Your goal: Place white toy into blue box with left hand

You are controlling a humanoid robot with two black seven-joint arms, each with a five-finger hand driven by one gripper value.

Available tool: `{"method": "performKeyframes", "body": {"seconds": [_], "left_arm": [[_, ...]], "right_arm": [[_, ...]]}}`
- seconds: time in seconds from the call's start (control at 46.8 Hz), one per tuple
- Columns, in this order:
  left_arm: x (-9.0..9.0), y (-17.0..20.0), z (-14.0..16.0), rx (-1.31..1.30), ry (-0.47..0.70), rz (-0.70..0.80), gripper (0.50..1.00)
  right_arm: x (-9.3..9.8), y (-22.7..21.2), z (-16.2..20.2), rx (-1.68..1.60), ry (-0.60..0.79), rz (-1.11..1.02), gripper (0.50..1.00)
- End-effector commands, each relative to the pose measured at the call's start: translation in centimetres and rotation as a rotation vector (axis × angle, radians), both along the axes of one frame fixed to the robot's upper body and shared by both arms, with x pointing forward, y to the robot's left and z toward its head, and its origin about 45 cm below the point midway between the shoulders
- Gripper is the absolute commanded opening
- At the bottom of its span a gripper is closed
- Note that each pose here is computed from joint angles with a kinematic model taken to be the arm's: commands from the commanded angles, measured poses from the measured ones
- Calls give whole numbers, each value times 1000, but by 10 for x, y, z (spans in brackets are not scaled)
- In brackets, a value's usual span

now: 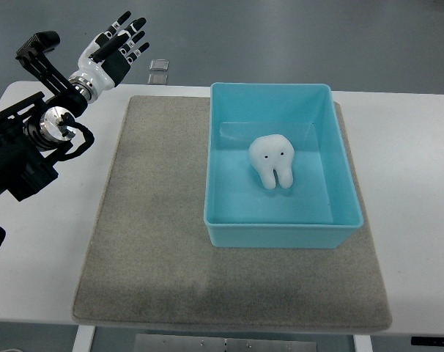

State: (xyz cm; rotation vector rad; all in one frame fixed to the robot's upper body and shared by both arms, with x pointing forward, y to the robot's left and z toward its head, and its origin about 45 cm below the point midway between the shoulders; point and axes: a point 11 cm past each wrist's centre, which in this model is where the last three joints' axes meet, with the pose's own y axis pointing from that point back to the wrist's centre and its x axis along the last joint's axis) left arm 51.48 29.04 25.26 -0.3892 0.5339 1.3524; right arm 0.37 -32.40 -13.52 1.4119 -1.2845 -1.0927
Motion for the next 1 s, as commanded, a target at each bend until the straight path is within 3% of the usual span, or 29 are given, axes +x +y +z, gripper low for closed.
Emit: {"method": "performKeyframes", "body": {"seconds": [0.0, 0.748, 0.983], "left_arm": [[1, -1, 0, -15, 2, 12, 988], [-2, 8, -15, 4, 42, 77, 990], [2, 4, -11, -100, 29, 119, 990]], "right_arm": [[0, 0, 0, 0, -1, 0, 936], [0, 0, 0, 0, -1, 0, 936], [0, 0, 0, 0, -1, 0, 936]]}}
